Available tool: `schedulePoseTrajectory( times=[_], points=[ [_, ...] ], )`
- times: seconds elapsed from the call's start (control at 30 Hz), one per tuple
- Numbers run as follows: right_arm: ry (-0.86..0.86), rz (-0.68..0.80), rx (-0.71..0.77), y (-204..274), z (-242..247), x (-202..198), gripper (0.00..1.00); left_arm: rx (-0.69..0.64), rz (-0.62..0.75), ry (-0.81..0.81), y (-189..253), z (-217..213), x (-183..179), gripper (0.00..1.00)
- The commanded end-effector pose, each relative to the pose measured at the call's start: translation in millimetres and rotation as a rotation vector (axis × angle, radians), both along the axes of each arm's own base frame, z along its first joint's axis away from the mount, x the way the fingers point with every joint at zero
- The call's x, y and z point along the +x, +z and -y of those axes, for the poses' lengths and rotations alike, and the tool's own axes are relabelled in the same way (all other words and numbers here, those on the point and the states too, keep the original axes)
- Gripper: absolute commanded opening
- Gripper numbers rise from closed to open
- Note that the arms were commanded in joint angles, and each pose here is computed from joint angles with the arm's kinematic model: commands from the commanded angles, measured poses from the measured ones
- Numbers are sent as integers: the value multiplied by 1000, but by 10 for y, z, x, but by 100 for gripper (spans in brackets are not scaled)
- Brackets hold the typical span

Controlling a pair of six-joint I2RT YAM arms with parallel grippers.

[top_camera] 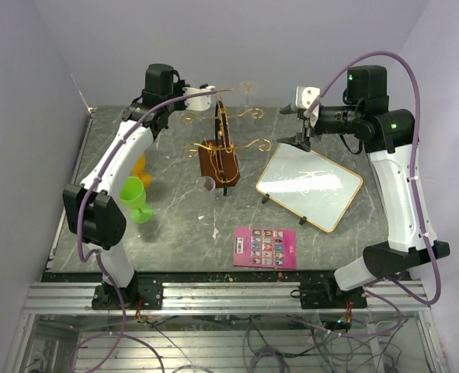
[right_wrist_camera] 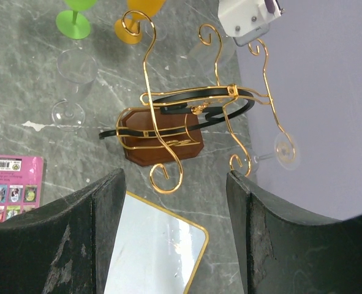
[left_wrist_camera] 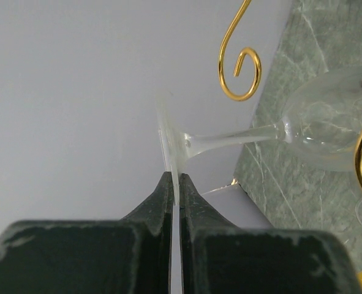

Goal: Place the wine glass upside down on the wine glass rack

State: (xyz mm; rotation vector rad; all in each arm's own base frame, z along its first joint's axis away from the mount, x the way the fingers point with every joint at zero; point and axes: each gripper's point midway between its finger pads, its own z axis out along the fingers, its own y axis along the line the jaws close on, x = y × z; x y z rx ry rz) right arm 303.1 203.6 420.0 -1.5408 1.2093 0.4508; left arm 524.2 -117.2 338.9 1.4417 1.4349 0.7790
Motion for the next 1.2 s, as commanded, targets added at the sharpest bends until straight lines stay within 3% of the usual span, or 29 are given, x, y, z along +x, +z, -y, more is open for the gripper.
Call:
schedulePoseTrajectory(
  times=[0.0, 0.7, 1.17],
  points=[
    [2, -8, 14, 20, 38, -80, 66, -70, 93, -63, 281, 259, 109, 7],
    [1, -9, 27, 44, 65, -97, 66, -206, 142, 50, 322, 483, 499, 7],
    [3, -16, 22, 7, 67, -87, 66, -152, 138, 171, 256, 234, 569, 7]
  ],
)
